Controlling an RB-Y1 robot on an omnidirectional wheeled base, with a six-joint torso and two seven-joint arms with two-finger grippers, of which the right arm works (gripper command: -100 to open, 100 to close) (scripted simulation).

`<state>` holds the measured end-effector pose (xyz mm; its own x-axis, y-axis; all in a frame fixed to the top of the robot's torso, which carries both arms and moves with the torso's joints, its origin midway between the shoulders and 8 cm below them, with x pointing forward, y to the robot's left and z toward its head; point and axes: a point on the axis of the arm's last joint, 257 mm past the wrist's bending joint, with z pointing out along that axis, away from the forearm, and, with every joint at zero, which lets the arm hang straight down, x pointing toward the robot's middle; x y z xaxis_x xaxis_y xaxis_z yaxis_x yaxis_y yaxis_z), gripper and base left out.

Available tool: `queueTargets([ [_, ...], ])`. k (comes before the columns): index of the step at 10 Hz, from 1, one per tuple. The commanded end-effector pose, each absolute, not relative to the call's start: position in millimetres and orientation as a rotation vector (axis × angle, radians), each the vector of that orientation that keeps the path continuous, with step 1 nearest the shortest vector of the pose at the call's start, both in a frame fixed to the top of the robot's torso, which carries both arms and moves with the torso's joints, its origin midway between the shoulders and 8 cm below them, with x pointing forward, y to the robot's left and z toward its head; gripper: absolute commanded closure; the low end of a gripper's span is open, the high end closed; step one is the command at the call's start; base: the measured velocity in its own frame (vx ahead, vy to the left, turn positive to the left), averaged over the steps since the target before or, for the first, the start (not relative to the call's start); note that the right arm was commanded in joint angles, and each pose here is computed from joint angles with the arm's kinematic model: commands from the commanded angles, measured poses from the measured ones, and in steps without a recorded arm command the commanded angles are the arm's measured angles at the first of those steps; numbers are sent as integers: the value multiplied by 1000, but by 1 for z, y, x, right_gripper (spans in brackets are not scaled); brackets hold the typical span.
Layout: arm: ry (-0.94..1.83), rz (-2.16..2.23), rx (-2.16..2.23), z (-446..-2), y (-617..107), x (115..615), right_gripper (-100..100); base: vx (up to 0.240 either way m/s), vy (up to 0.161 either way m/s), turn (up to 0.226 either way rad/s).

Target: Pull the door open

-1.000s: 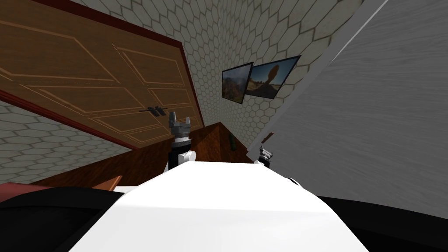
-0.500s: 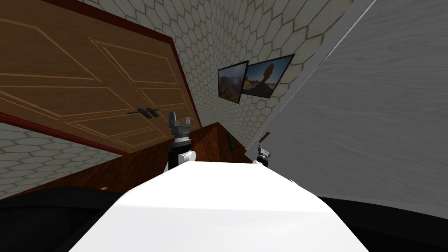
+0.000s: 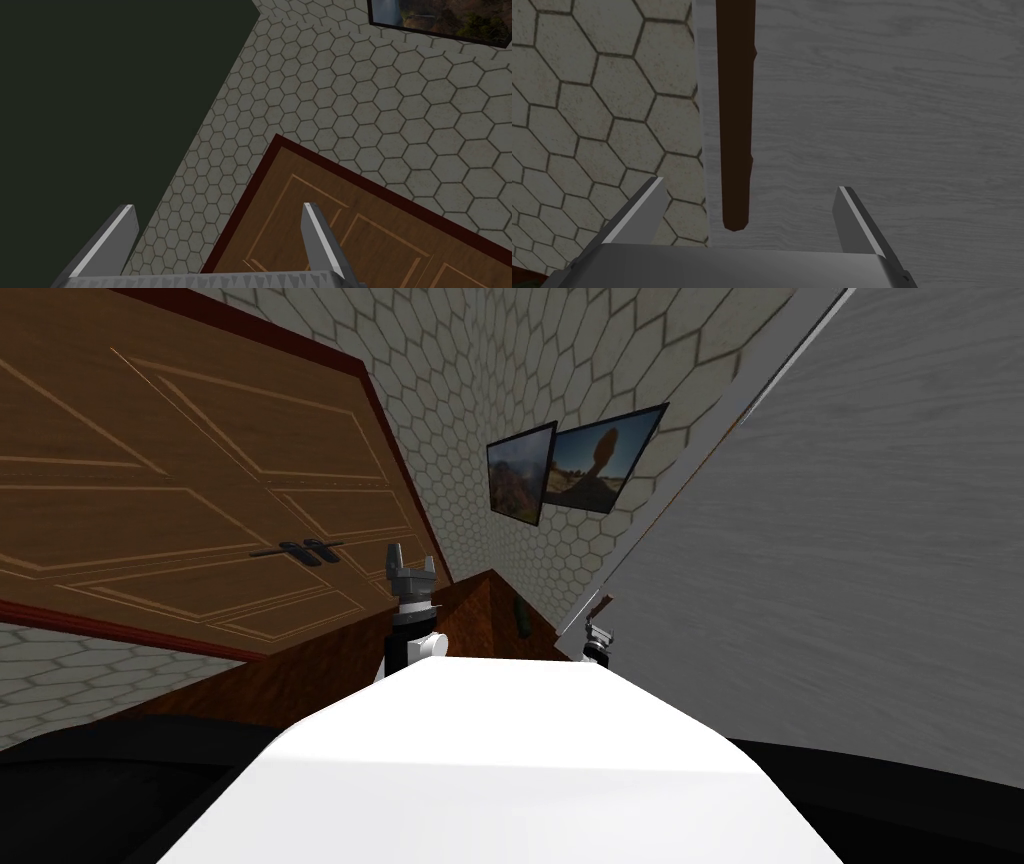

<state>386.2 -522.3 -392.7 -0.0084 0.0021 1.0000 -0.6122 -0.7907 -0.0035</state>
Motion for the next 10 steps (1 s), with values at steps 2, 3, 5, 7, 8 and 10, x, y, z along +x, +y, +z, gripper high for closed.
queueTargets([
  [2,-623,1858,1838,-392,-518,389,-100,174,-108,-20],
  [3,-621,1860,1838,-392,-517,390,-100,203,-102,0],
  [5,-619,1863,1839,-392,-515,390,-100,181,-119,6],
  [7,-619,1863,1839,-391,-515,390,-100,106,-71,11],
  [8,-619,1863,1839,-391,-515,390,100,-6,3,-4],
  [10,-619,1863,1839,-391,-515,390,100,-22,15,2],
])
